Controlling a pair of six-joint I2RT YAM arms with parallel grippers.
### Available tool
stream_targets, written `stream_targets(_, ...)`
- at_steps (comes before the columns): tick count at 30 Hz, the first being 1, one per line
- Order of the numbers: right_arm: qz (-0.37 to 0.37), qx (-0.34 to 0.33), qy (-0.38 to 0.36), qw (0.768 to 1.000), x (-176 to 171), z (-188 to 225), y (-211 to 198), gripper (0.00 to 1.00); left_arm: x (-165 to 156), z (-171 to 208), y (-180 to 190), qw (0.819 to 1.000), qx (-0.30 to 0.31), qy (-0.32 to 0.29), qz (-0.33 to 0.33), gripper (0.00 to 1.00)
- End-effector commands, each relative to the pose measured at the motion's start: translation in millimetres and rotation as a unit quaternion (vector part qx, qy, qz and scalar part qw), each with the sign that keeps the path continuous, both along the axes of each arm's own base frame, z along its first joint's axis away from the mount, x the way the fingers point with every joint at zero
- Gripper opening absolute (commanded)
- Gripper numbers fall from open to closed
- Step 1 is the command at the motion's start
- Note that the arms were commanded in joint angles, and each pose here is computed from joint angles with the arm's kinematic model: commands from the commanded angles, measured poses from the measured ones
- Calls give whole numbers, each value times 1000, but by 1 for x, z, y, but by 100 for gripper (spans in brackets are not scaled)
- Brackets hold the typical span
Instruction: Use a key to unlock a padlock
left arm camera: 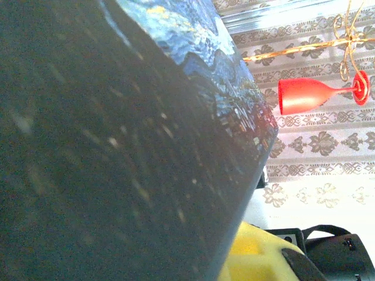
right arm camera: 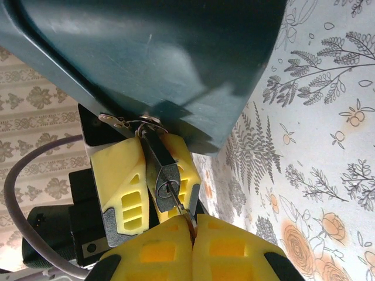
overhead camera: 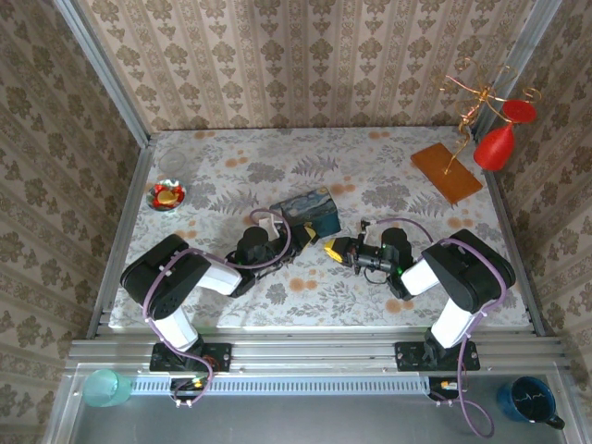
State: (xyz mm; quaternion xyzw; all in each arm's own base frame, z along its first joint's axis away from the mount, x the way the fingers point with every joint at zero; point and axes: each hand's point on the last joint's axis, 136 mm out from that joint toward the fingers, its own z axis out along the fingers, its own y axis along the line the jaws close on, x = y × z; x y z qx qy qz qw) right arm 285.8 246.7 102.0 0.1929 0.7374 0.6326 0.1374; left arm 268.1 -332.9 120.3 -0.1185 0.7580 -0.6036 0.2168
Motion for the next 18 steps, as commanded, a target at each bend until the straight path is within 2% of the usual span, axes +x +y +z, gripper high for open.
stream_targets(1, -28, 30, -27, 999, 24, 30, 4, 0, -31, 67, -32, 989, -87, -70, -95, 0)
stream_targets(7, -21, 38, -18, 999, 24, 32, 11, 0, -35, 70, -36, 988, -91, -73, -99, 0)
stream_targets(18, -40, 39, -11, 998, 38, 30, -4, 0, -45, 85, -46, 984, -102, -85, -117, 0)
